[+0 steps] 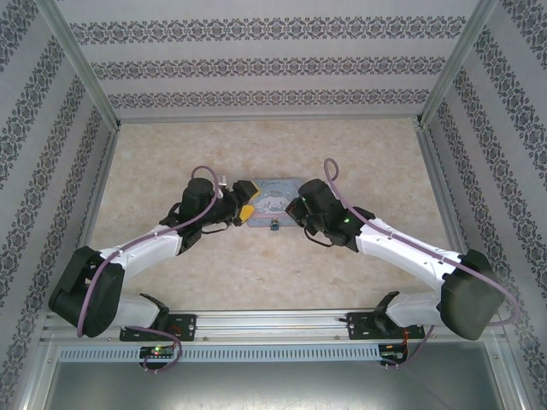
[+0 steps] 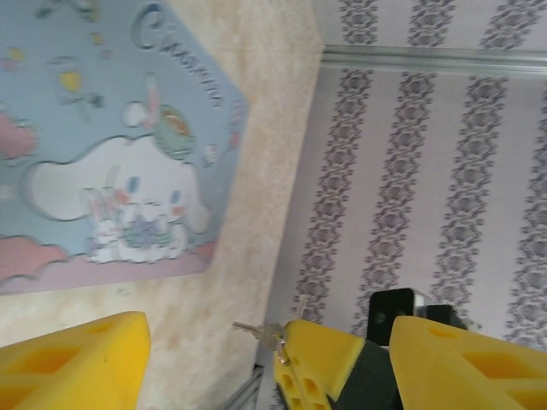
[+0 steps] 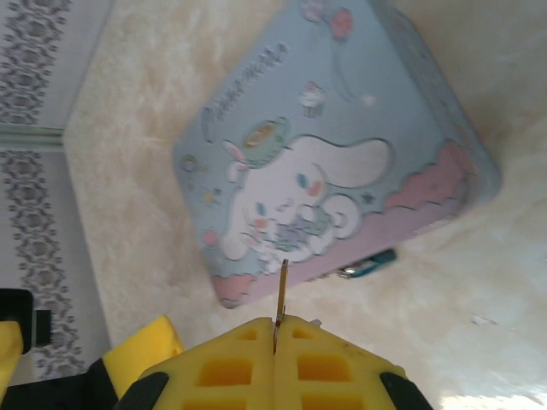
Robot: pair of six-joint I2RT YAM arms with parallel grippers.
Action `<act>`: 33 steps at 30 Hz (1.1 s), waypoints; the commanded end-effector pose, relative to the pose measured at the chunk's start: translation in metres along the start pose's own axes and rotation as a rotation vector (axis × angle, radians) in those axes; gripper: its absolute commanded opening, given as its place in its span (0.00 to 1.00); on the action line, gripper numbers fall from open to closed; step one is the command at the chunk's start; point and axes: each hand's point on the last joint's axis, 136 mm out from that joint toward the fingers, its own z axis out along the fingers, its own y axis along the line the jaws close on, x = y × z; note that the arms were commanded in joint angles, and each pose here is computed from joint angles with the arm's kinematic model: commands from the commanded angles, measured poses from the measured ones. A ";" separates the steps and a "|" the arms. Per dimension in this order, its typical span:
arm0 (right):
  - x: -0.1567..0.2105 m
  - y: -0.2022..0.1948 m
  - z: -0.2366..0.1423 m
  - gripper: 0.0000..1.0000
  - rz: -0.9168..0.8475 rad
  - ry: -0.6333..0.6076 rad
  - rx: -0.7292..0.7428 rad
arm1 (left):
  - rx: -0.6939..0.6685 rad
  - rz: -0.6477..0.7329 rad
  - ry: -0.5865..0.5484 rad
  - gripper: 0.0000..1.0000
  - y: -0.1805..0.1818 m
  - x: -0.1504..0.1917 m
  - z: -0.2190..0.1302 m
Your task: Unlock the padlock with the key
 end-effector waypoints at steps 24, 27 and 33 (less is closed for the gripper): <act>-0.016 0.101 0.009 0.00 0.128 -0.015 -0.282 | 0.358 -0.252 -0.061 0.65 -0.074 -0.016 0.034; -0.014 0.101 0.011 0.00 0.123 -0.008 -0.282 | 0.367 -0.264 -0.059 0.64 -0.073 -0.014 0.037; -0.010 0.087 0.015 0.00 0.140 -0.003 -0.264 | 0.374 -0.276 -0.077 0.56 -0.071 -0.016 0.036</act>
